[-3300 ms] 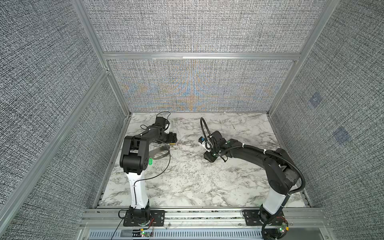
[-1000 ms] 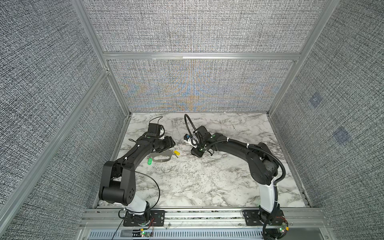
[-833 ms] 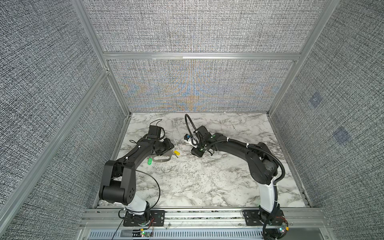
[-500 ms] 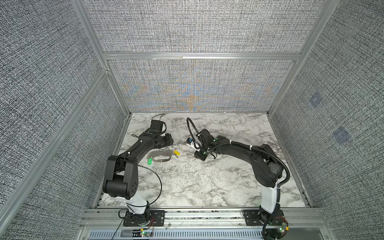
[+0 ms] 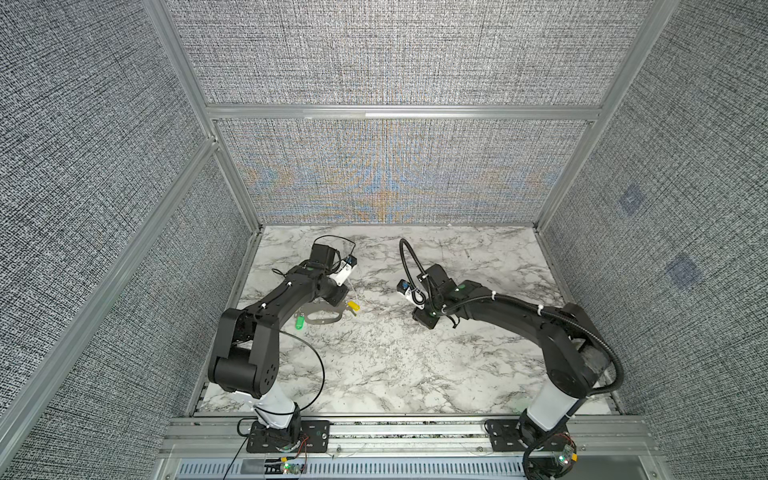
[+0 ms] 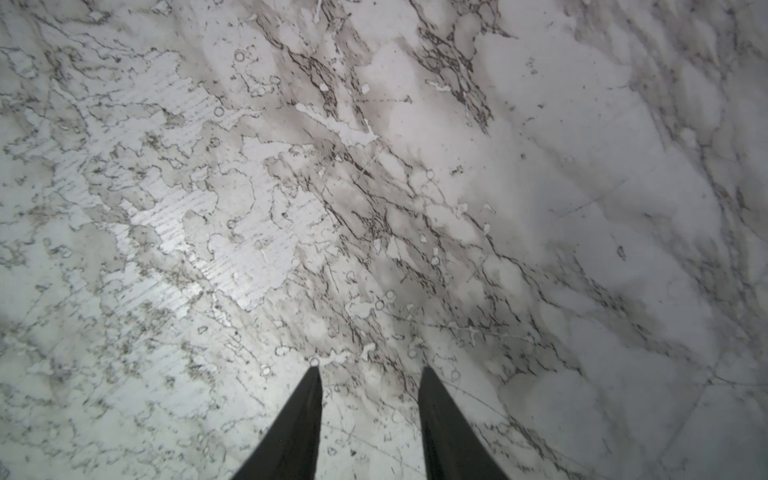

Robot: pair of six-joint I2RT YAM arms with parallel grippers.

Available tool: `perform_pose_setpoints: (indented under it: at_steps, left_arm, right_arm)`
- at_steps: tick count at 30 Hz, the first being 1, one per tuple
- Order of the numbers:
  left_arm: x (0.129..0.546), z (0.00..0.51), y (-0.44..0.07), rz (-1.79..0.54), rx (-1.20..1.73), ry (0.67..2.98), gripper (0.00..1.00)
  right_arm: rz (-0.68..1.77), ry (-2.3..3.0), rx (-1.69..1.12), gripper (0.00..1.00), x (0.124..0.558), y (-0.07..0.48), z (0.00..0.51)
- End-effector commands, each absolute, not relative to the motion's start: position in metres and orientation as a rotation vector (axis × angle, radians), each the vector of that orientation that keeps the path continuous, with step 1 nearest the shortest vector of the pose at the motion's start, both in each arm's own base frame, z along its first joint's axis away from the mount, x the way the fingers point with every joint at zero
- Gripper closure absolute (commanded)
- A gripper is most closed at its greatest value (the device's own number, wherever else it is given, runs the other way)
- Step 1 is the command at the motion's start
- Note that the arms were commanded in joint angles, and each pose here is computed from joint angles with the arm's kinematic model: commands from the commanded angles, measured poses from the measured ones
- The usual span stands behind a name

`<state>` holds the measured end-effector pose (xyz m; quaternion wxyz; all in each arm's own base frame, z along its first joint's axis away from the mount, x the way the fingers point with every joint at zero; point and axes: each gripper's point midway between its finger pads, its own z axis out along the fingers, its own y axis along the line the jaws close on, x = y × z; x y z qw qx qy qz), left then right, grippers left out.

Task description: Remove the keys from the keyring

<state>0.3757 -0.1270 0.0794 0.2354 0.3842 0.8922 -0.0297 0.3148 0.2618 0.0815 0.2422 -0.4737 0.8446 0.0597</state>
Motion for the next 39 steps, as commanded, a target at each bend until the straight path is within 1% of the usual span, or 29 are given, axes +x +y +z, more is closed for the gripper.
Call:
perform_pose_setpoints:
  at_steps: [1, 6, 11, 15, 20, 26, 35, 38, 39]
  left_arm:
    - [0.372, 0.070, -0.121, 0.036, 1.360, 2.337, 0.70]
    - [0.375, 0.057, -0.113, 0.157, 1.514, 2.273, 0.69]
    - [0.381, 0.051, -0.119, 0.166, 1.592, 2.210, 0.69]
    - [0.382, 0.044, -0.121, 0.169, 1.641, 2.196, 0.71]
    - [0.385, 0.038, -0.121, 0.187, 1.661, 2.186, 0.74]
    - [0.388, 0.034, -0.124, 0.210, 1.688, 2.161, 0.75]
    - [0.388, 0.027, -0.124, 0.218, 1.723, 2.172, 0.80]
    - [0.386, 0.027, -0.126, 0.210, 1.737, 2.163, 0.86]
    - [0.385, 0.027, -0.127, 0.203, 1.742, 2.158, 0.86]
  right_arm:
    - [0.140, 2.326, -1.292, 0.59, 0.309, 0.250, 0.083]
    - [0.132, 2.347, -1.284, 0.58, 0.301, 0.238, 0.085]
    - [0.121, 2.360, -1.281, 0.58, 0.298, 0.233, 0.088]
    - [0.120, 2.367, -1.271, 0.59, 0.297, 0.232, 0.090]
    - [0.123, 2.381, -1.260, 0.59, 0.297, 0.232, 0.089]
    - [0.127, 2.388, -1.264, 0.59, 0.297, 0.233, 0.087]
    - [0.122, 2.394, -1.277, 0.60, 0.296, 0.232, 0.084]
    - [0.124, 2.396, -1.279, 0.60, 0.295, 0.232, 0.082]
    - [0.124, 2.395, -1.278, 0.60, 0.295, 0.232, 0.082]
